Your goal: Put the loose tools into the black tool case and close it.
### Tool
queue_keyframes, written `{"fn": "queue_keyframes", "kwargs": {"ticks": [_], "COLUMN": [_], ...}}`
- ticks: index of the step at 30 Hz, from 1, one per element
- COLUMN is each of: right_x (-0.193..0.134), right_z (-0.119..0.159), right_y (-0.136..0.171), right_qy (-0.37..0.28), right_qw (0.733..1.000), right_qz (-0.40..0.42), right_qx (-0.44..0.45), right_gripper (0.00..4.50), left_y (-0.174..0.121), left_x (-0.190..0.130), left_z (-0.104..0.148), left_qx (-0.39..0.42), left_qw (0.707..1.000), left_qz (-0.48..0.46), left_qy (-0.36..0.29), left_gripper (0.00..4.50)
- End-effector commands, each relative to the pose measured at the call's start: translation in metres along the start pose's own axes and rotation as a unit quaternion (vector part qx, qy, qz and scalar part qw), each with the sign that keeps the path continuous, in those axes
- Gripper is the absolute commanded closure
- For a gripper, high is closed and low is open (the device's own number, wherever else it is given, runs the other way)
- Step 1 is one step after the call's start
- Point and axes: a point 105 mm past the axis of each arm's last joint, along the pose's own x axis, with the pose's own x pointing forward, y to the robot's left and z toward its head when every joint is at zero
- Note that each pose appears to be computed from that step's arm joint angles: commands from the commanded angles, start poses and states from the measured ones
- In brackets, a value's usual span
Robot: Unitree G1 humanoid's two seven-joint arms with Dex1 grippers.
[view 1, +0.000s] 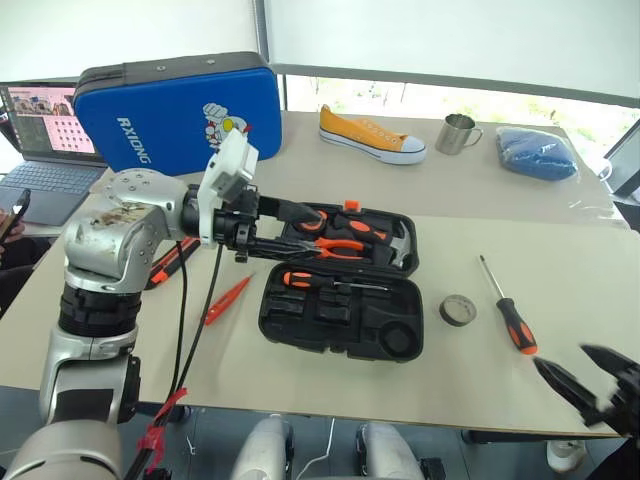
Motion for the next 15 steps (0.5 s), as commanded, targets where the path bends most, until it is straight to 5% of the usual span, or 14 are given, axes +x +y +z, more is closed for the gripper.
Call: {"fn": "queue_keyframes", "kwargs": {"ticks": [1, 5, 15], "right_x": [-0.022, -0.013, 0.092], "right_z": [0.008, 0.009, 0.023], "right_y": [-0.011, -0.020, -0.022], "right_qy": [-0.013, -0.013, -0.024], "right_qw": [1.000, 1.000, 1.000], "right_qz": [-0.014, -0.017, 0.015], "right_qx": [-0.013, -0.020, -0.009], "right_gripper": [0.00, 0.00, 0.00], "left_y": [-0.004, -0.010, -0.020], "left_x": [0.000, 0.003, 0.009], "left_z": [0.017, 0.016, 0.012], "left_qx": [0.031, 0.030, 0.034], "left_qw": [0.999, 0.999, 0.997], "left_qz": [-0.003, -0.026, -0.063], "left_qy": [-0.015, -0.007, 0.008], "left_gripper": [0.03, 0.03, 0.03]}}
